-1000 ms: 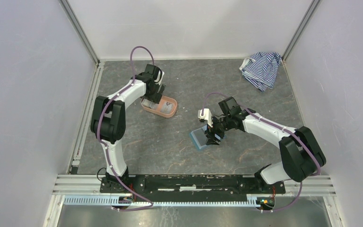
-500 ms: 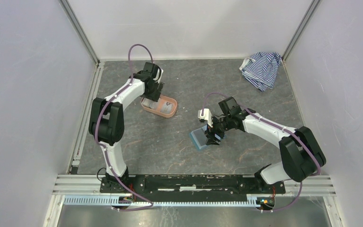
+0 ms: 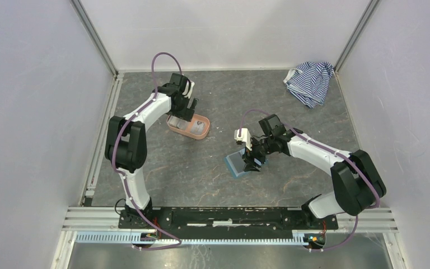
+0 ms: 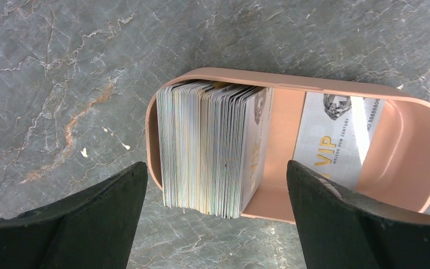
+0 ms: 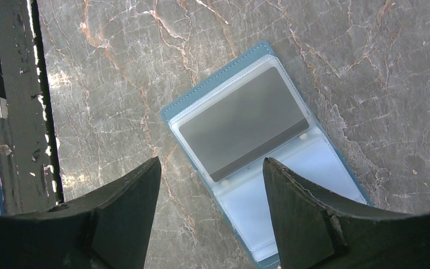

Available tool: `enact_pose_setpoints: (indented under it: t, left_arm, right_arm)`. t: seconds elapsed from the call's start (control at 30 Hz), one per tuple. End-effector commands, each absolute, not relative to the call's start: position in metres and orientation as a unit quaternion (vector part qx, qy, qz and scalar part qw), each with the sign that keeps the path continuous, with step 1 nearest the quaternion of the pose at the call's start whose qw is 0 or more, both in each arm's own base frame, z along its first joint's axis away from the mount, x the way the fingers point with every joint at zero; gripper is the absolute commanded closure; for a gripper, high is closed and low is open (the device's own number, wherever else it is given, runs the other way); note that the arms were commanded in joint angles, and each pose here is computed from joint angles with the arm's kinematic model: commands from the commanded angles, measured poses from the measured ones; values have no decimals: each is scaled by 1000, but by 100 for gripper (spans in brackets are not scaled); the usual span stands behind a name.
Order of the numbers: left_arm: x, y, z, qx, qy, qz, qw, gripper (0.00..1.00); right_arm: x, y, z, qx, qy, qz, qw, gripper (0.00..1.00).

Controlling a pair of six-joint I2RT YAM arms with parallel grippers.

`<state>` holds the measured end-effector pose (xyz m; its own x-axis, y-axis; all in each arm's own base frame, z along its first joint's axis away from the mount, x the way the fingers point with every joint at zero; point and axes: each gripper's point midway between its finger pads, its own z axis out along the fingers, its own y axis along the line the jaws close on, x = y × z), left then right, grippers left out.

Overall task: Put the credit cards into the card holder
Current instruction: Pick up the credit card from the storage box.

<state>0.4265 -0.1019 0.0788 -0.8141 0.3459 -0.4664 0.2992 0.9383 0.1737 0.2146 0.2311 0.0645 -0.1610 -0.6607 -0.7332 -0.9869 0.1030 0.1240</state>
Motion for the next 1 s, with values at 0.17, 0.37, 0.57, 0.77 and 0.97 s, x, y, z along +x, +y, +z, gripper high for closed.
enact_pose_setpoints:
  t: [0.17, 0.37, 0.57, 0.77, 0.97]
  left_arm:
    - [439, -82, 69, 144, 953, 109, 244, 0]
    - [439, -81, 64, 147, 953, 113, 238, 0]
    - [441, -77, 74, 144, 950, 123, 248, 3]
    - [444, -77, 93, 139, 945, 122, 270, 7]
    - [443, -79, 101, 137, 944, 112, 279, 11]
  right_arm:
    - [221, 238, 78, -601, 678, 319, 279, 26]
    - [221, 238, 78, -602, 677, 319, 279, 25]
    - [221, 238, 79, -603, 675, 319, 280, 25]
    - [221, 238, 78, -604, 675, 319, 279, 25]
    - [221, 238, 78, -603, 676, 319, 277, 25]
